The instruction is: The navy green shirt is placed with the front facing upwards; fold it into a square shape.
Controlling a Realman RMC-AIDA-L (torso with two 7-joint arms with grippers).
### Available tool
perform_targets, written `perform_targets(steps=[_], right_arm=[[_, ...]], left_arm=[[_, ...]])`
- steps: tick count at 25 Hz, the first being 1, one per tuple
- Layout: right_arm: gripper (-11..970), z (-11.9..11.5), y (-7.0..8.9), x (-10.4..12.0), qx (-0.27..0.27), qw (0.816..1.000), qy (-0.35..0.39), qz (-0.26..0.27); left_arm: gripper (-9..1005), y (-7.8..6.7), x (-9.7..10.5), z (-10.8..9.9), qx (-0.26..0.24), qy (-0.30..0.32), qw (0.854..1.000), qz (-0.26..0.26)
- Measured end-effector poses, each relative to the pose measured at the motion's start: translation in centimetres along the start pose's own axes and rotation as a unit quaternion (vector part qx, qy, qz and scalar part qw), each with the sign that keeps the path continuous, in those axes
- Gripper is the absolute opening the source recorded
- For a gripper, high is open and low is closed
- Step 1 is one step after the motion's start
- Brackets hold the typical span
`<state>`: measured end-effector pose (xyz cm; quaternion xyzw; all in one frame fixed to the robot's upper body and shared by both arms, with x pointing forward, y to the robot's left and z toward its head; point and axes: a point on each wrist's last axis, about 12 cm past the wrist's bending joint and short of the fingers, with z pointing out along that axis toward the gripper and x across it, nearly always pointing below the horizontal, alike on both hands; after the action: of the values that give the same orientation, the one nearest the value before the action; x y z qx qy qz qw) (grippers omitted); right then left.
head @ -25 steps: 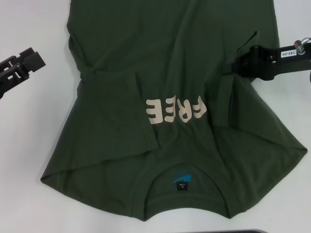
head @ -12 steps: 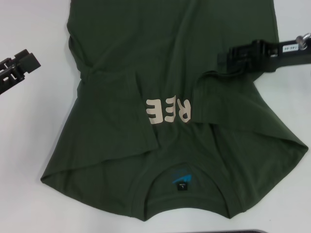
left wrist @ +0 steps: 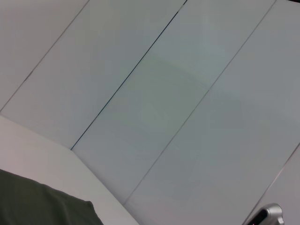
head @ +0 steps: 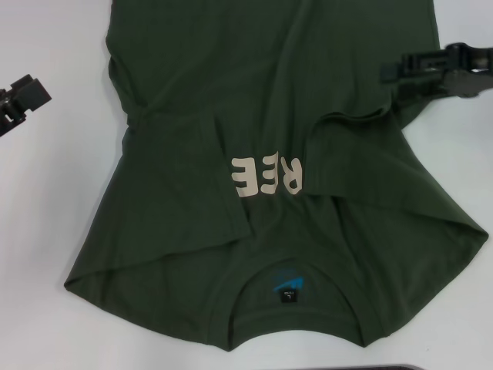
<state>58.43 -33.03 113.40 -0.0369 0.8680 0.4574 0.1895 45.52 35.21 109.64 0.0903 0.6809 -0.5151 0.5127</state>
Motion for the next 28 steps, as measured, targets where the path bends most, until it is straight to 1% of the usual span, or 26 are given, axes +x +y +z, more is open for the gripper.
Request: perform_targets(steps=[3, 5, 8, 10, 13, 14, 15, 16, 21, 24, 28], right_arm=[[810, -0.9, -0.1, 0.6, -0.005, 1.000, 0.018, 0.023], [839, -1.1, -0.5, 1.0, 0.005, 0.999, 0.025, 0.040], [837, -0.9, -1.2, 1.6, 0.024, 0.998, 0.029, 0.054], [835, -0.2, -1.8, 1.9, 0.045, 0.997, 0.029, 0.064], [836, 0.4, -2.1, 1.8, 0.057, 0.996, 0.018, 0.068], [836, 0.8, -2.3, 1.8, 0.062, 0.996, 0.011, 0.070], [836, 1.9, -2.5, 1.7, 0.066, 0.995, 0.001, 0.075], [837, 1.9, -2.5, 1.7, 0.066, 0.995, 0.001, 0.075], [838, 4.4, -2.2, 1.3, 0.070, 0.995, -0.004, 0.071], [839, 5.5, -2.2, 1.1, 0.078, 0.994, -0.015, 0.072], [840, 5.9, -2.0, 0.5, 0.083, 0.994, -0.040, 0.066]], left_arm=[[598, 0.0, -0.1, 0.0, 0.000, -0.005, 1.000, 0.002], [599, 0.0, -0.2, 0.0, 0.000, -0.007, 1.000, 0.002], [599, 0.0, -0.2, 0.1, 0.000, -0.008, 1.000, 0.003], [600, 0.1, -0.3, 0.2, 0.000, -0.009, 1.000, 0.004], [600, 0.1, -0.4, 0.2, 0.000, -0.011, 1.000, 0.005], [600, 0.1, -0.4, 0.2, 0.000, -0.011, 1.000, 0.005], [600, 0.1, -0.4, 0.3, 0.000, -0.011, 1.000, 0.005], [601, 0.1, -0.4, 0.3, 0.000, -0.011, 1.000, 0.005], [601, 0.1, -0.2, 0.1, -0.005, -0.012, 1.000, 0.003], [602, 0.2, -0.2, 0.0, -0.008, -0.013, 1.000, 0.002], [603, 0.2, -0.1, 0.0, -0.010, -0.014, 1.000, 0.002]])
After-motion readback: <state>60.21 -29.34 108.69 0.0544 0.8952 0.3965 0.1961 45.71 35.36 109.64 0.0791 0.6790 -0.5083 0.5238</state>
